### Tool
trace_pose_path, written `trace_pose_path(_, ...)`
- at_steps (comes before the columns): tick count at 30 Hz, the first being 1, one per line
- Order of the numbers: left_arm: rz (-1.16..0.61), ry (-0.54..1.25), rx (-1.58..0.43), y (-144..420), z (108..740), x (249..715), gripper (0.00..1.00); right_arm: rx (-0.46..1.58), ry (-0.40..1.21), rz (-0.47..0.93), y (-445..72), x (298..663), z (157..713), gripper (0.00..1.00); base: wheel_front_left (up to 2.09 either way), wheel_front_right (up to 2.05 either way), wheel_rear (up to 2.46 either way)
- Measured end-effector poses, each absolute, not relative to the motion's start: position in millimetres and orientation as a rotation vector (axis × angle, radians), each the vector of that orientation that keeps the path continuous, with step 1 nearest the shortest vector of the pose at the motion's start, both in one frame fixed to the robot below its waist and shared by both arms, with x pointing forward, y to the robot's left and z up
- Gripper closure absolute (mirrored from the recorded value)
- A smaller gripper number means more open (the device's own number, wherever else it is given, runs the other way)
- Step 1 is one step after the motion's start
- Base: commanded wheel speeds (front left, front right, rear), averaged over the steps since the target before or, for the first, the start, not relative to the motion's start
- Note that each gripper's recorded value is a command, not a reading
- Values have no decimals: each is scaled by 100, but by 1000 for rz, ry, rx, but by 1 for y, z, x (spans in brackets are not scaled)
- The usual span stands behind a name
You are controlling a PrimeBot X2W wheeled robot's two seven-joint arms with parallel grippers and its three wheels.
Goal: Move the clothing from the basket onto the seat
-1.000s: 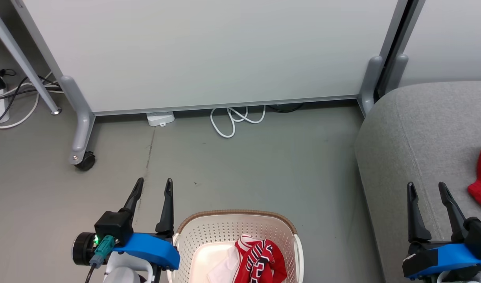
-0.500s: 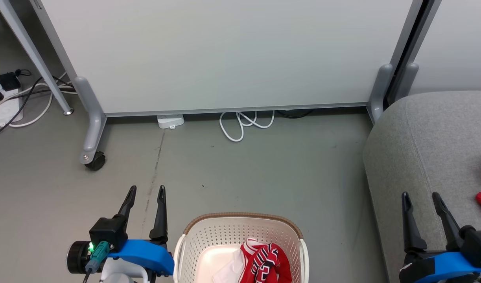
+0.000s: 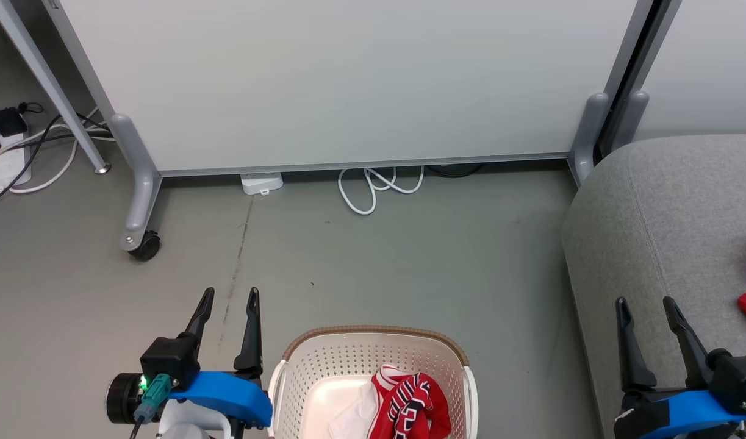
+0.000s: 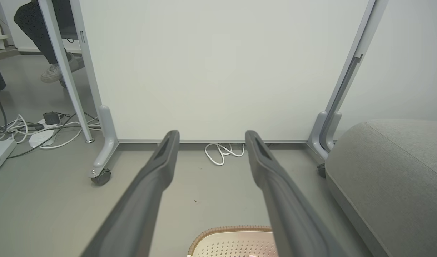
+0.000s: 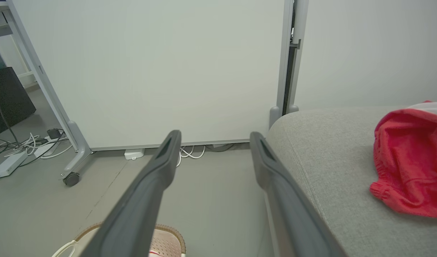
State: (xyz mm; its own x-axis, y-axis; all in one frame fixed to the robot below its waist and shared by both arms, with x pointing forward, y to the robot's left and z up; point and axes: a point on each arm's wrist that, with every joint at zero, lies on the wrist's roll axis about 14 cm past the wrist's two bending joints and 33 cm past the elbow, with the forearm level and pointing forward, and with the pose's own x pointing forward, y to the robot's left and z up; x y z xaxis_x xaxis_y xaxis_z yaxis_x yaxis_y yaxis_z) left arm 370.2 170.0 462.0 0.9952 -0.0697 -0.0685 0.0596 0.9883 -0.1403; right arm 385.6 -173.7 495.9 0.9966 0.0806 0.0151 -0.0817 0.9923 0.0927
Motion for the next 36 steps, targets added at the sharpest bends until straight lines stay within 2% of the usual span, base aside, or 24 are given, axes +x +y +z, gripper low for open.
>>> trace_pose_path(18,-186,180,-133,129,428,396,0,90,36,84,-172,400,477,0,0,0,0)
trace_pose_path(36,-486,430,-80,46,335,410,0,67,103,38,-189,425,440,0,0,0,0)
